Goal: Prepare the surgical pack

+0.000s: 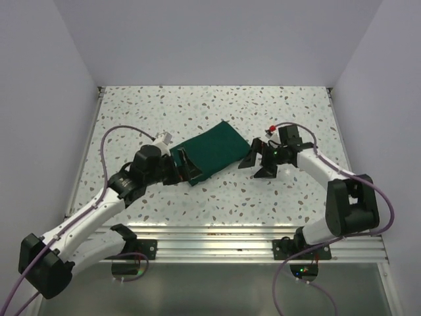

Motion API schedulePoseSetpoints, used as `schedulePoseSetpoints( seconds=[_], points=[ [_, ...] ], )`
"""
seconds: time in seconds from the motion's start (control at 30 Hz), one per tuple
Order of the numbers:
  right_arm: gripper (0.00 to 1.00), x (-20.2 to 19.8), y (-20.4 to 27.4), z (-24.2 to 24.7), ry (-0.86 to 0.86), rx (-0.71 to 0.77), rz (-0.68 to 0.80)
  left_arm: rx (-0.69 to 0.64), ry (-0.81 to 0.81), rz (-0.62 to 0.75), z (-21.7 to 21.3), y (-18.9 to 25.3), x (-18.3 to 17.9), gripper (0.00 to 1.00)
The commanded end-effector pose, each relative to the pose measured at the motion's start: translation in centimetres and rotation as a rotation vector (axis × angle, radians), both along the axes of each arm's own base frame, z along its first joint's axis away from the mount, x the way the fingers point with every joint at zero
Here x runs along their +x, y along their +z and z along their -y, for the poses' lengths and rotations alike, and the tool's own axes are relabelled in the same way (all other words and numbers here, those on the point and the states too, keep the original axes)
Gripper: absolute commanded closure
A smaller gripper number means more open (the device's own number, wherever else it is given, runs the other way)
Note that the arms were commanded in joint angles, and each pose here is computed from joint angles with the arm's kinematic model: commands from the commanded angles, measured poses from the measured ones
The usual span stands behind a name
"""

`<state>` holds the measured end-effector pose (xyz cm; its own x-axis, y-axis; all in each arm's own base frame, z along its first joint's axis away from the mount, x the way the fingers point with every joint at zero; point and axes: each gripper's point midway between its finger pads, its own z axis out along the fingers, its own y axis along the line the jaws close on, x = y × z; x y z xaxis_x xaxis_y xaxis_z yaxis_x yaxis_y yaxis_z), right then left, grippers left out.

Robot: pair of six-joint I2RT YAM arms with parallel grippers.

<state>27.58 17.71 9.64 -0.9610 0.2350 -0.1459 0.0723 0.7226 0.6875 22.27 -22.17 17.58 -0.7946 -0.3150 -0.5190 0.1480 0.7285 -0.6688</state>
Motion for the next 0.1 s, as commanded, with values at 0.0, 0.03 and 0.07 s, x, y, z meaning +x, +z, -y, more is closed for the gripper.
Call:
schedulePoseSetpoints(
  seconds=[0.0,0.03,0.07],
  points=[
    [0.01,-1.0,2.1,-1.6,0.021,0.151,0.041,-0.134,0.028,0.02,0.6,1.2,-0.1,0.0],
    [0.01,-1.7,1.6,-1.6,0.021,0.157,0.03,-0.167,0.033,0.024,0.7,1.5,-0.2,0.0],
    [0.01,-1.5,2.6,-1.6,0.018,0.175,0.089,-0.181,0.034,0.023,0.6,1.2,-0.6,0.0]
  ],
)
